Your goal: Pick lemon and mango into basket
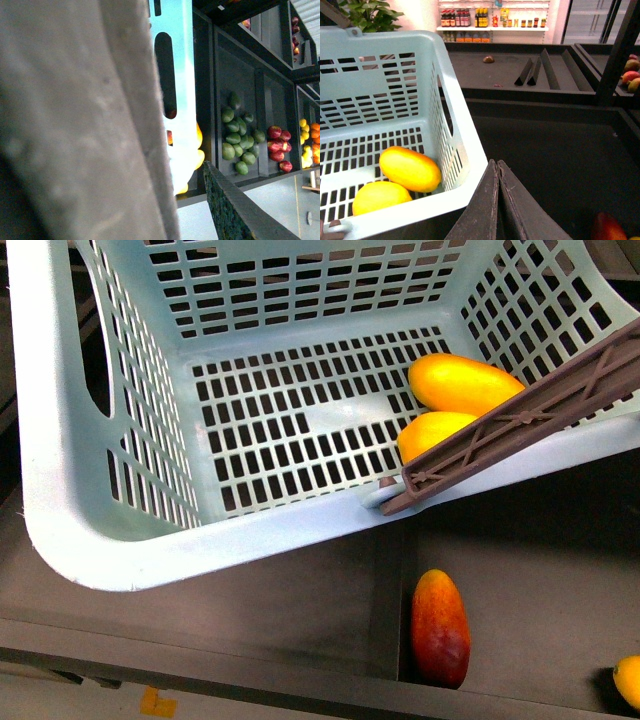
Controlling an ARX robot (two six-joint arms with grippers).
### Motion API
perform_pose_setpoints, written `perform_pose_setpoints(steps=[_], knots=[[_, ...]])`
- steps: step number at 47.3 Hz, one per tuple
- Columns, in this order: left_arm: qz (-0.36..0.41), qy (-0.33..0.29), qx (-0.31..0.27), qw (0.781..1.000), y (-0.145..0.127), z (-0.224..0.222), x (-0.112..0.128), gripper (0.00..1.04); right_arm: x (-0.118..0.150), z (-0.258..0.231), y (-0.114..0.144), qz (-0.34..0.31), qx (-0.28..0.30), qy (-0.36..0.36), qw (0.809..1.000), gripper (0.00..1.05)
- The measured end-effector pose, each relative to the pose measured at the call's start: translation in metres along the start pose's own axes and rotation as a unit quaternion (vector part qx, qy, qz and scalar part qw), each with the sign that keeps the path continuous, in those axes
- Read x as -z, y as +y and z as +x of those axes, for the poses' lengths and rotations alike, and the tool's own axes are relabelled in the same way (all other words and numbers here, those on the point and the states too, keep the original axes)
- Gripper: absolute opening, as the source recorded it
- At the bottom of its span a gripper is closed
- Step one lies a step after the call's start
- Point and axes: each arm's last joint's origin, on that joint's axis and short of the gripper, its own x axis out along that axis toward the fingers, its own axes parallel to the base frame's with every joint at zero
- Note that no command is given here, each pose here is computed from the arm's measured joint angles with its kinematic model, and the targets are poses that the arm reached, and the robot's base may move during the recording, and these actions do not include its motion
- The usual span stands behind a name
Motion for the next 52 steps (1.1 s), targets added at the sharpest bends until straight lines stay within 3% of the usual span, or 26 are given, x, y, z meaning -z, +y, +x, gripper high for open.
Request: perform_pose_setpoints(steps=[52], knots=[[0.0, 0.001, 0.001, 1.0, 0.0, 0.0, 0.0, 0.28, 0.006, -0.035, 0.0, 0.0, -0.001, -0.014, 1.0, 0.02]])
